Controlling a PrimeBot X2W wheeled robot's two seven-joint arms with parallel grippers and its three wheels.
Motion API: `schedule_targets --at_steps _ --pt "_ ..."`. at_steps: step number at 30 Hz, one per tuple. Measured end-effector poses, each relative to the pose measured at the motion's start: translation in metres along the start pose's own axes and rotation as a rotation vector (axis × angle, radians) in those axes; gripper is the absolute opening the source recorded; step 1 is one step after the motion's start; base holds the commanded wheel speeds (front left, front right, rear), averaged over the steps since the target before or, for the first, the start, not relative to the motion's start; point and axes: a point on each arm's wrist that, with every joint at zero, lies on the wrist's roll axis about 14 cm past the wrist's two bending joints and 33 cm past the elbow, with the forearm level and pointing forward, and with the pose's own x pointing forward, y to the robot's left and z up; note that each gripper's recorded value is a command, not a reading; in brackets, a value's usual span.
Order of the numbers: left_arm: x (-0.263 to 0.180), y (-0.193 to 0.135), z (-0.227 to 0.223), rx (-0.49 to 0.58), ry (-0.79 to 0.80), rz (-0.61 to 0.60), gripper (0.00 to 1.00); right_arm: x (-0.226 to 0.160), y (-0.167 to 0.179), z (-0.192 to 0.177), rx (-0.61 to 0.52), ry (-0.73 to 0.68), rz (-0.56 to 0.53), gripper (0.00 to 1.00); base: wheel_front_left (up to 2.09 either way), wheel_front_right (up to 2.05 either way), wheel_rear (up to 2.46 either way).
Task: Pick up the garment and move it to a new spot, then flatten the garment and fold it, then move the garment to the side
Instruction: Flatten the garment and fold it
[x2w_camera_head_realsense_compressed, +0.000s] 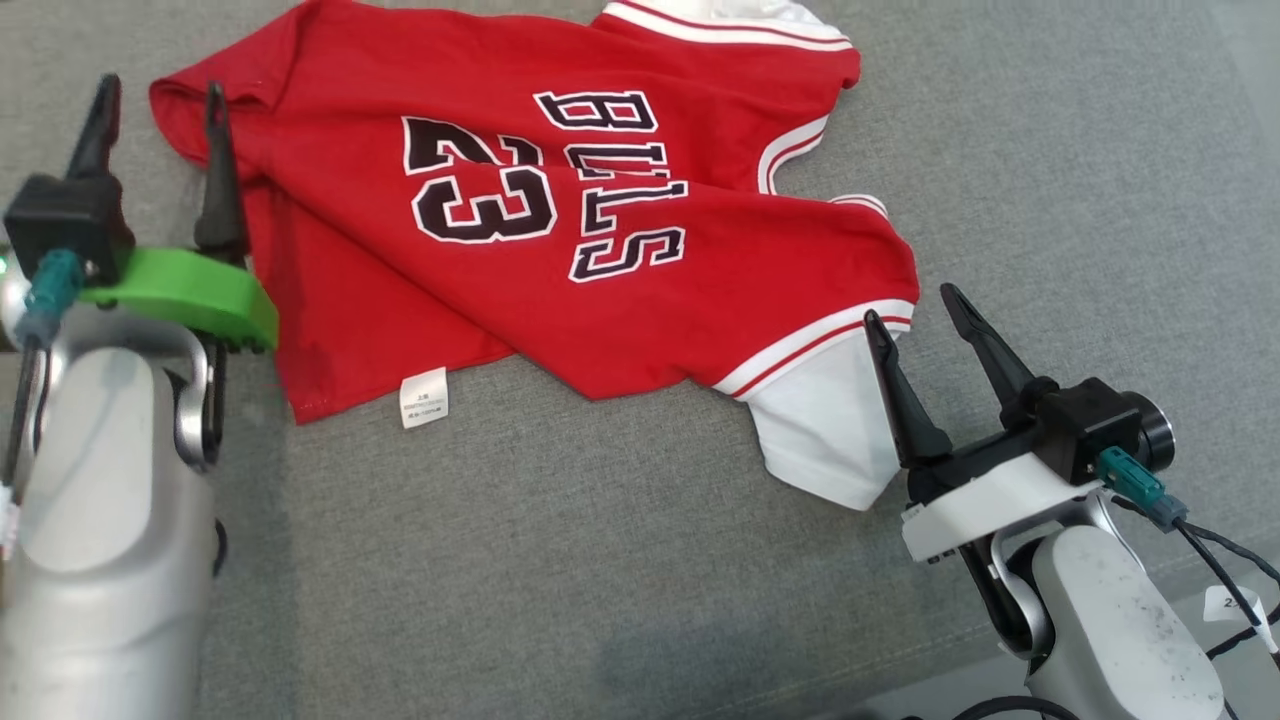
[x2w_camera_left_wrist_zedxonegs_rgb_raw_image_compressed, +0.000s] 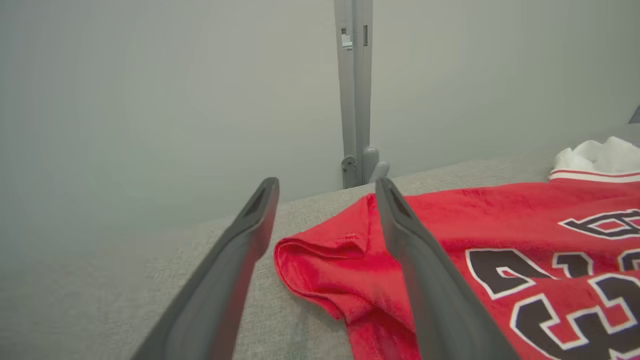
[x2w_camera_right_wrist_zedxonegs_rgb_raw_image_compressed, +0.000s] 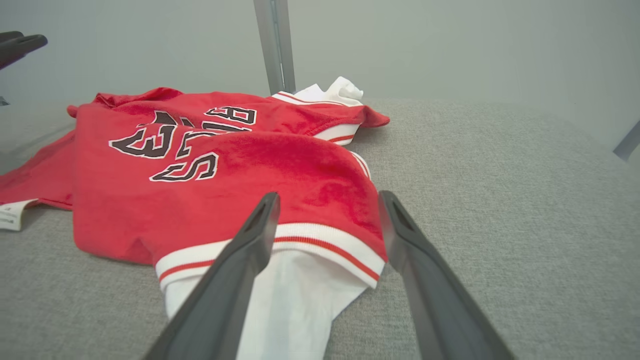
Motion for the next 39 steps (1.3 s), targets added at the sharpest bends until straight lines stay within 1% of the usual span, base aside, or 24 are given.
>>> schedule_targets --at_steps 7,14,19,26,27,28,29,30,35,39 --pt "-0.061 -0.022 -0.017 -0.124 0.048 0.018 1.00 -0.006 0.009 0.009 0.012 -0.026 0.018 1.00 0.00 0.00 0.00" --pt "-0.106 -0.032 -0.043 -0.202 0.135 0.045 1.00 -0.012 0.016 0.020 0.016 -0.054 0.035 1.00 0.00 0.00 0.00" --pt "-0.120 -0.043 -0.062 -0.240 0.199 0.041 1.00 -0.018 0.011 0.021 0.012 -0.055 0.016 1.00 0.00 0.00 0.00" --pt "-0.127 -0.053 -0.084 -0.256 0.273 0.032 1.00 -0.024 0.003 0.021 0.007 -0.050 -0.008 1.00 0.00 0.00 0.00" --pt "-0.127 -0.055 -0.087 -0.260 0.281 0.030 0.92 -0.024 0.003 0.021 0.007 -0.050 -0.010 1.00 0.00 0.00 0.00" --pt "-0.127 -0.056 -0.088 -0.262 0.285 0.026 0.60 -0.025 0.001 0.020 0.007 -0.049 -0.014 1.00 0.00 0.00 0.00" --pt "-0.127 -0.058 -0.089 -0.262 0.289 0.022 0.31 -0.025 0.000 0.020 0.006 -0.048 -0.017 1.00 0.00 0.00 0.00" --pt "-0.127 -0.060 -0.091 -0.262 0.295 0.017 0.00 -0.026 -0.001 0.019 0.006 -0.046 -0.020 1.00 0.00 0.00 0.00" --pt "-0.126 -0.058 -0.090 -0.272 0.289 0.026 0.00 -0.026 -0.005 0.019 0.005 -0.046 -0.032 1.00 0.00 0.00 0.00" --pt "-0.127 -0.049 -0.077 -0.273 0.248 0.055 0.00 -0.029 -0.007 0.018 0.011 -0.043 -0.043 1.00 0.00 0.00 0.00"
